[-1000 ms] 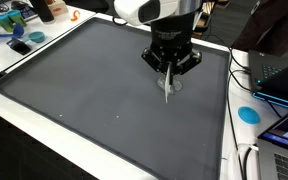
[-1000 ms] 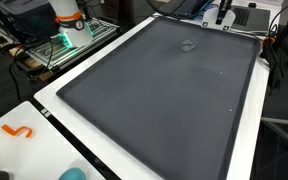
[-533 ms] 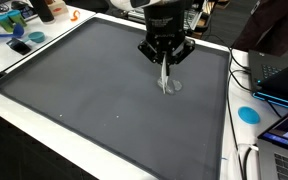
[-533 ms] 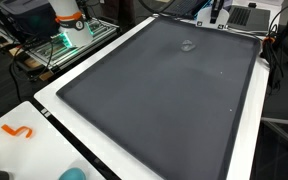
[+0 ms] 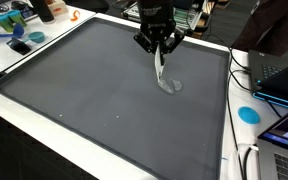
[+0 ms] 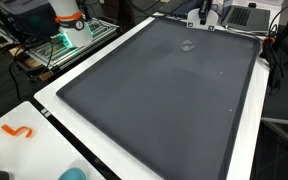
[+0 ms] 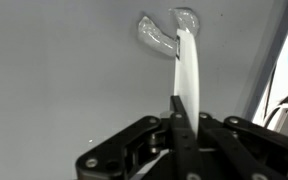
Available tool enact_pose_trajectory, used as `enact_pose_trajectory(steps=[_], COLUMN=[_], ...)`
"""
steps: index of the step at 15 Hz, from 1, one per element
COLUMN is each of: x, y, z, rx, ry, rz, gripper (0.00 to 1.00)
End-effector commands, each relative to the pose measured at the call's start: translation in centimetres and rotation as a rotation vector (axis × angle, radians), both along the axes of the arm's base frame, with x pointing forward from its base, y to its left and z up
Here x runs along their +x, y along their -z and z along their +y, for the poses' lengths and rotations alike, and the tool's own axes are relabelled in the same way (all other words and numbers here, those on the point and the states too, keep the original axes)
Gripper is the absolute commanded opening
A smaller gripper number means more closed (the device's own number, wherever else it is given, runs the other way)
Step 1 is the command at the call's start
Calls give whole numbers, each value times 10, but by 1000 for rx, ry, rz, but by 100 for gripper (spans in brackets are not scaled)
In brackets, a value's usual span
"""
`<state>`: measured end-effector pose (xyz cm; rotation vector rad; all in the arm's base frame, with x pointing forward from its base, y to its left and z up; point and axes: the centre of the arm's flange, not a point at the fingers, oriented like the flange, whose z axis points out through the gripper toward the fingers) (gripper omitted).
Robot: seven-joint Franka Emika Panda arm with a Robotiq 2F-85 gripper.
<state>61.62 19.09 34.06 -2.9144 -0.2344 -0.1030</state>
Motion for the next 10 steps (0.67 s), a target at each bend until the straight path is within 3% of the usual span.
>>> enact_pose_trajectory(steps=[1, 10], x=[-32, -62], y=[0, -4], z=[-22, -33], rx=[30, 37], ry=[21, 41], rz=[-19, -60], gripper=[1, 1])
